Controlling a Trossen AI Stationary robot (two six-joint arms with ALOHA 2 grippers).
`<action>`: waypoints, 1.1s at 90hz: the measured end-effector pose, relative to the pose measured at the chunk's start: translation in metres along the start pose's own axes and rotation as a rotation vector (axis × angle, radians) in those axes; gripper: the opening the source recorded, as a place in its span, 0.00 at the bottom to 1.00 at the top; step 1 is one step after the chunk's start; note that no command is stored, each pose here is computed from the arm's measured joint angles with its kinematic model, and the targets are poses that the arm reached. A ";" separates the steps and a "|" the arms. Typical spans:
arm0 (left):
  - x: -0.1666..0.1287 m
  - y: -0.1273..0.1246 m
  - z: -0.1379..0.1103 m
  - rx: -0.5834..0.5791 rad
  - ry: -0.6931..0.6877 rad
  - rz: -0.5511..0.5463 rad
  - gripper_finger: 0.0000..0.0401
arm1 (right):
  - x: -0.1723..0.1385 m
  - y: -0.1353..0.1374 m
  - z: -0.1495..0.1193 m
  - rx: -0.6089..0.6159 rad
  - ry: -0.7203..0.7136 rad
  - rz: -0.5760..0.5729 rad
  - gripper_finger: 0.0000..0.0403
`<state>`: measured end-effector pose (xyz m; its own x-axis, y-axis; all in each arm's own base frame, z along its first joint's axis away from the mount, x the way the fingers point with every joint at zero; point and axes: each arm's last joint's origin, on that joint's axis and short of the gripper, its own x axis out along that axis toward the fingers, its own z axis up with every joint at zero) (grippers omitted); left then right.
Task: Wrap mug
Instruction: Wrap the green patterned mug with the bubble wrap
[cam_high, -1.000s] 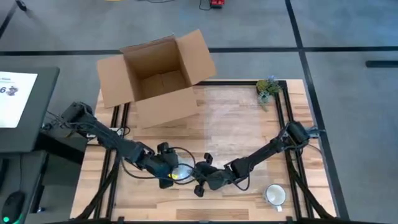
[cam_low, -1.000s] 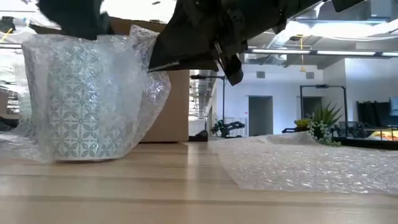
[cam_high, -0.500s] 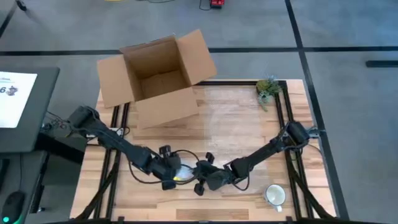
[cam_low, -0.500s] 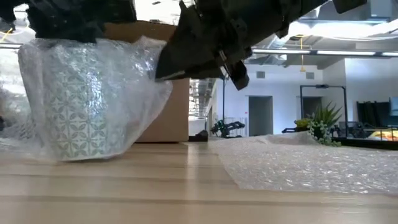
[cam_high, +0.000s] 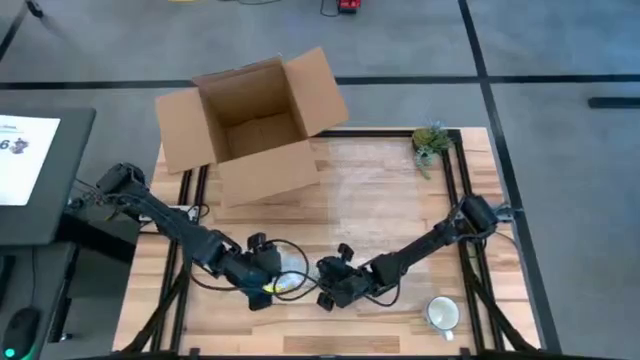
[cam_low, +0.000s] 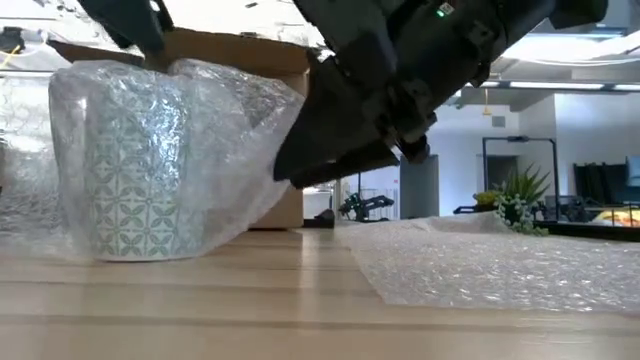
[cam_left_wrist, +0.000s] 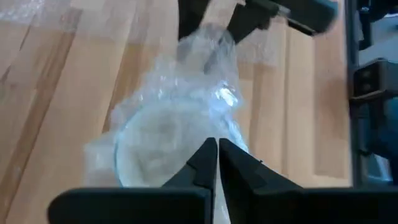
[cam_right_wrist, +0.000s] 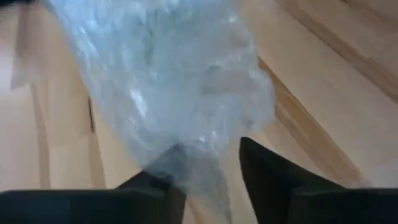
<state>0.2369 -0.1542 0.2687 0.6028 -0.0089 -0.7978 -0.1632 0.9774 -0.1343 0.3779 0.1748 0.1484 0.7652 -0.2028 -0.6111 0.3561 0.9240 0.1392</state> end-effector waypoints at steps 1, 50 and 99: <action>-0.002 -0.001 -0.001 -0.002 0.002 -0.003 0.00 | -0.001 0.000 0.000 -0.001 0.008 0.006 0.38; -0.046 -0.021 -0.092 -0.156 0.115 0.160 0.00 | -0.061 -0.003 0.037 0.051 0.024 0.076 0.38; -0.013 0.008 -0.128 -0.153 -0.155 0.360 0.00 | 0.017 0.026 0.120 -0.106 0.068 0.150 0.04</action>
<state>0.1276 -0.1730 0.2027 0.5944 0.3705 -0.7138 -0.4918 0.8697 0.0419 0.4643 0.1562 0.2347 0.7661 -0.0414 -0.6414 0.1800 0.9718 0.1522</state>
